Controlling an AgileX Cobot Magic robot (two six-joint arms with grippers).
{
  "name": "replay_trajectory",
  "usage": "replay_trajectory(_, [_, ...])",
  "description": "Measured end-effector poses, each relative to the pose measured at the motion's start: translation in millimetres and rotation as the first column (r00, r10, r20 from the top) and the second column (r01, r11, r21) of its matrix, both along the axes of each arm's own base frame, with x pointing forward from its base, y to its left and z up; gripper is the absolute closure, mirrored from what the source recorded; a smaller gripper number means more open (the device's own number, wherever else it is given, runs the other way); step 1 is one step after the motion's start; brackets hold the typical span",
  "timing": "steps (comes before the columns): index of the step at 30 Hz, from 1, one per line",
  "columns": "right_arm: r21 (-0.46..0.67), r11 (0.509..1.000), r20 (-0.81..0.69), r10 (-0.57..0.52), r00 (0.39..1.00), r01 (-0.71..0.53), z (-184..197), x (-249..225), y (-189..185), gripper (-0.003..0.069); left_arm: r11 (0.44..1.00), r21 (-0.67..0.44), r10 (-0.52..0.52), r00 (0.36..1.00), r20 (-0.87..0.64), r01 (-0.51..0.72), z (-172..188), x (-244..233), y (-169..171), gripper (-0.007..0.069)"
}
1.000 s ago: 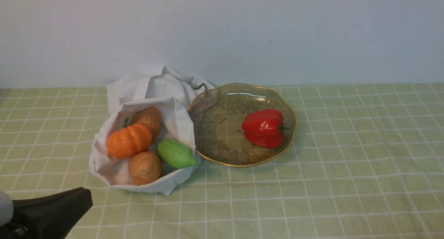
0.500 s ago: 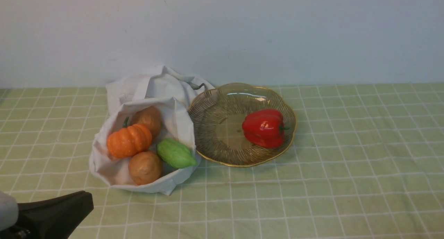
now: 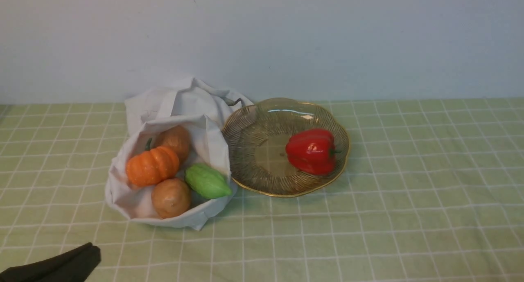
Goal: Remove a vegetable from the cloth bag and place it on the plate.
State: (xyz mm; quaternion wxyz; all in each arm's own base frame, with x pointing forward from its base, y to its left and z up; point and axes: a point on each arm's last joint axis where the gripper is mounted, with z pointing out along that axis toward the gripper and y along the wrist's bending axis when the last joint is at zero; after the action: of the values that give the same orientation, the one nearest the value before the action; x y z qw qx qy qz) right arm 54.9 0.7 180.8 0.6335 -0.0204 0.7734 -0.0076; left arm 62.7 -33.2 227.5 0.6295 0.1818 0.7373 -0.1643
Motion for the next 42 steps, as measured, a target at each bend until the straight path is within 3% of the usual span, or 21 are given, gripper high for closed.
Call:
replay_trajectory(3, [0.0, 1.0, 0.0, 0.0, 1.0, 0.0, 0.0, 0.0, 0.0, 0.0673, 0.995, -0.034, 0.095, 0.995, 0.036, -0.094, -8.8, -3.2, 7.8, 0.0629])
replay_trajectory(6, [0.0, 1.0, 0.0, 0.0, 1.0, 0.0, 0.0, 0.0, 0.0, 0.0673, 0.964, -0.028, 0.264, 0.964, 0.013, -0.263, -31.1, -5.9, 19.6, 0.0629])
replay_trajectory(10, [0.0, 1.0, 0.0, 0.0, 1.0, 0.0, 0.0, 0.0, 0.0, 0.0673, 0.925, -0.002, 0.379, 0.925, -0.034, -0.38, -44.8, -7.8, 26.9, 0.0629])
replay_trajectory(19, [0.0, 1.0, 0.0, 0.0, 1.0, 0.0, 0.0, 0.0, 0.0, 0.0673, 0.915, 0.071, 0.403, 0.907, -0.12, -0.397, -56.1, -9.9, 28.8, 0.0629])
replay_trajectory(42, [0.0, 1.0, 0.0, 0.0, 1.0, 0.0, 0.0, 0.0, 0.0, 0.0673, 0.915, 0.081, 0.402, 0.907, -0.125, -0.395, -56.9, -10.1, 28.8, 0.0629])
